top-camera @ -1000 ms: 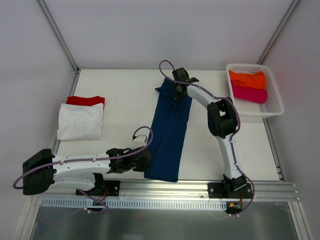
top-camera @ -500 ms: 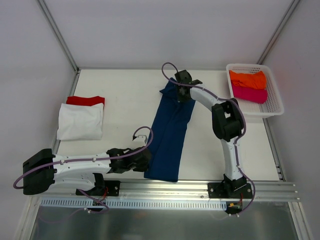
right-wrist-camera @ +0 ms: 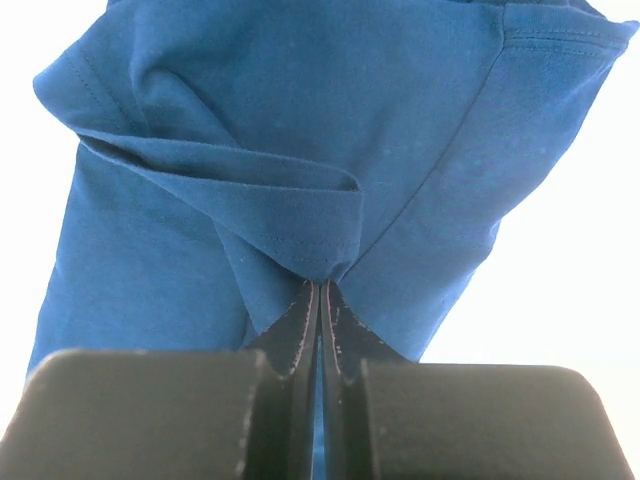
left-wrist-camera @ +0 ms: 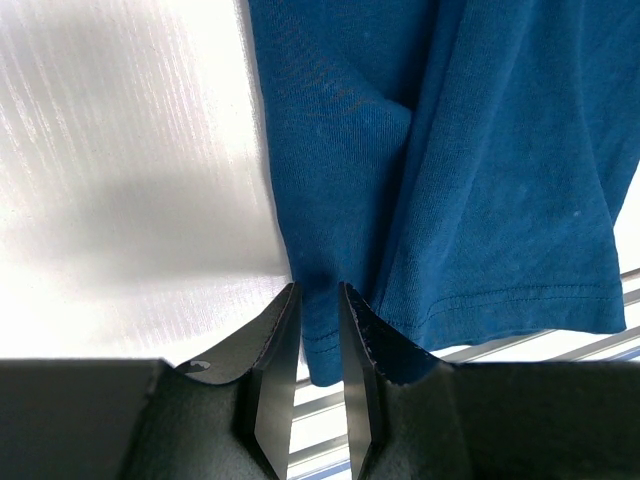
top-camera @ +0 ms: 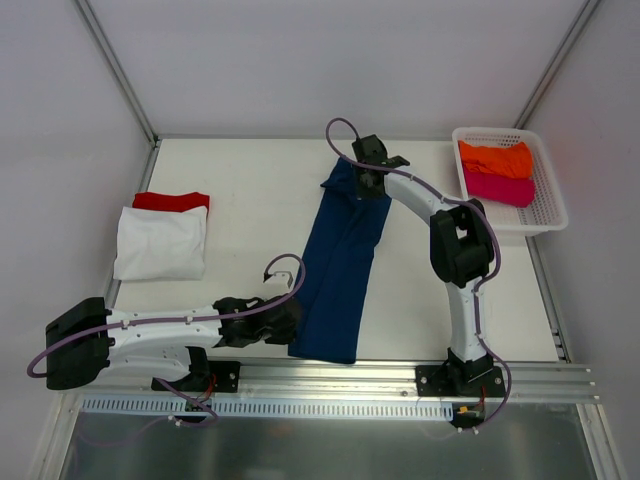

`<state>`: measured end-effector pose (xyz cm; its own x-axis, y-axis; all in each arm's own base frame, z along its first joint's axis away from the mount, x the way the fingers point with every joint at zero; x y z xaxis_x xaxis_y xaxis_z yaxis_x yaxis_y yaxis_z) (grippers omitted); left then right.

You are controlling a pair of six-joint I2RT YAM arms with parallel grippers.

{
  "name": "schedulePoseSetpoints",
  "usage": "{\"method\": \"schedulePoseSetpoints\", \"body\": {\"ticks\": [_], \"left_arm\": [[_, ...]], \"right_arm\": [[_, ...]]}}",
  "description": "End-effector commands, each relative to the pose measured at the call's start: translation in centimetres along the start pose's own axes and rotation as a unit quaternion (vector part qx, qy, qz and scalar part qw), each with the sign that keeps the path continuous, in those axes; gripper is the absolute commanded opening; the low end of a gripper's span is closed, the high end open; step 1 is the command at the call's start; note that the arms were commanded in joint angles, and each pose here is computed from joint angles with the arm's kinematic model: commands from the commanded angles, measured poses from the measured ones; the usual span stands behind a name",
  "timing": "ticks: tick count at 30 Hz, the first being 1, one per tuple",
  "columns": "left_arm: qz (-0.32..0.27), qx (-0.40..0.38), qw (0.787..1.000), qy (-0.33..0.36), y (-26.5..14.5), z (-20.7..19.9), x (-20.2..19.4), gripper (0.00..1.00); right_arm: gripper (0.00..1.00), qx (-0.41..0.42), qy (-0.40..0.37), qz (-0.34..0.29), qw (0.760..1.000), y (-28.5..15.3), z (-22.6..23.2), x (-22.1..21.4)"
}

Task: Fold and stack the t-shirts
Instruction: Fold the tshirt

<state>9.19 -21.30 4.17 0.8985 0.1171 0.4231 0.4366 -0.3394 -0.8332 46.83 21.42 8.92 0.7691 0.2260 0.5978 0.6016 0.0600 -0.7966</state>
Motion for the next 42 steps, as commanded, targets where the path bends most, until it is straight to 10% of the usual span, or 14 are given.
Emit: {"method": "schedulePoseSetpoints", "body": {"ticks": [1,4,8,14,17,20,42], "left_arm": [[0.005,0.005,1.0,0.0,0.0,0.3,-0.4,0.22],[0.005,0.006,1.0,0.001,0.1,0.4,-0.4,0.22],[0.003,0.006,1.0,0.0,0.1,0.4,-0.4,0.22],[-0.015,0.011,1.0,0.003,0.2,0.1,0.4,0.22],[-0.041,0.012,0.999,0.026,0.0,-1.3,2.1,0.2],[-0.059,0.01,0.996,0.059,0.1,-3.7,3.8,0.0],[0.019,-0.044,0.996,0.069,-0.4,-7.5,2.2,0.0]], "right_arm": [[0.01,-0.004,0.002,-0.018,1.0,-2.5,-0.2,1.1],[0.05,-0.006,-0.003,-0.01,1.0,-2.2,-0.1,0.5],[0.46,-0.003,0.002,-0.02,1.0,-2.4,0.1,0.9],[0.52,0.006,0.014,-0.097,0.995,-6.2,-0.2,3.7],[0.44,-0.006,0.006,-0.116,0.993,-7.7,-0.9,5.7],[0.0,-0.02,0.003,-0.099,0.995,-7.4,-1.9,6.8],[0.01,0.006,0.049,0.049,0.998,3.6,-3.7,2.6]]}}
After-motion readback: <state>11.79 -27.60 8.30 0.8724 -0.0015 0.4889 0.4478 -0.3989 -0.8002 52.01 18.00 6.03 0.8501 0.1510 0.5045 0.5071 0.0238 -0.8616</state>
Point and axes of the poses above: each gripper's point midway between its finger pads, its own y axis out along the fingers, its own z axis along the line the jaws close on, x = y × z, the point moved 2 cm from there along -y, back along the fingers, and after that the axes turned 6 degrees about -y, right-handed, at the moved point
